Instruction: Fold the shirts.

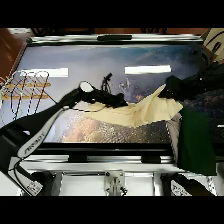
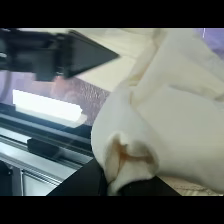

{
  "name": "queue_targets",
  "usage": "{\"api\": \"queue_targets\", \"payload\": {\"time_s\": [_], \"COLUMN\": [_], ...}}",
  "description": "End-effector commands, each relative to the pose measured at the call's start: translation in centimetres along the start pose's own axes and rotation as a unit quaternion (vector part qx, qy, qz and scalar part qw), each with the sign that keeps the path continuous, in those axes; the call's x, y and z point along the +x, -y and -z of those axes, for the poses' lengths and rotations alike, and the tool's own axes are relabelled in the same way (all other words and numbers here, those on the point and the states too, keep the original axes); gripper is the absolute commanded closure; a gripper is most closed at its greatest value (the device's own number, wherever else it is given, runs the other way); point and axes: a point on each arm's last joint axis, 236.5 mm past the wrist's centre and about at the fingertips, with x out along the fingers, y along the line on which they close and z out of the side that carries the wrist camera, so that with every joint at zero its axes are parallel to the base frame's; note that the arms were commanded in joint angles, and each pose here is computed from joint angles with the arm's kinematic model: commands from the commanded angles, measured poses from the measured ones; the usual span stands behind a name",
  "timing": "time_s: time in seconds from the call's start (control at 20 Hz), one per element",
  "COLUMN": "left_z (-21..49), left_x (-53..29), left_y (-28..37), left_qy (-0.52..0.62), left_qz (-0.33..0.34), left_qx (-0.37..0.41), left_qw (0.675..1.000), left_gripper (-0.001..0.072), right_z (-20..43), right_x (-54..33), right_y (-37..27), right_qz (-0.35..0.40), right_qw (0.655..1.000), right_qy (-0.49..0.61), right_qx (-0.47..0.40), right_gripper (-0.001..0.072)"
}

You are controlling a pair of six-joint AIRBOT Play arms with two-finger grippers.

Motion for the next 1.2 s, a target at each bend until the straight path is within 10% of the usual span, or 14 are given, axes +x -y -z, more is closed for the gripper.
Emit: {"api": "queue_targets", "payload": {"time_s": [0.0, 0.55, 0.6, 0.7, 0.8, 0.95, 1.15], "left_z": [-1.7, -2.0, -1.8, -1.8, -1.4, -0.6, 0.4], "left_x": [-11.1, -40.3, -40.7, -40.5, -39.8, -38.5, -37.3], "left_y": [-4.0, -2.6, -2.3, -2.1, -2.6, -4.2, -5.8], "left_qy": [0.009, 0.236, 0.24, 0.239, 0.23, 0.21, 0.189], "left_qz": [-0.127, -0.267, -0.268, -0.267, -0.264, -0.263, -0.263], "left_qx": [0.057, 0.042, 0.045, 0.047, 0.042, 0.027, 0.018], "left_qw": [0.99, 0.934, 0.932, 0.932, 0.936, 0.941, 0.946], "left_gripper": [0.0678, 0.0676, 0.0676, 0.0676, 0.0676, 0.0676, 0.0676], "right_z": [-2.1, -1.5, -1.0, -0.8, -1.2, -2.1, -1.1], "right_x": [3.2, 27.1, 28.6, 29.9, 28.6, 24.1, 16.3], "right_y": [-1.2, -12.6, -13.3, -14.2, -13.9, -8.6, 7.8], "right_qz": [-0.025, -0.136, -0.151, -0.178, -0.19, -0.127, 0.134], "right_qw": [0.999, 0.988, 0.986, 0.982, 0.98, 0.988, 0.981], "right_qy": [0.004, -0.046, -0.053, -0.06, -0.062, -0.078, -0.136], "right_qx": [-0.023, -0.061, -0.048, -0.021, -0.025, -0.05, -0.026], "right_gripper": [0.0641, 0.0639, 0.0593, 0.0152, 0.0141, 0.014, 0.014]}}
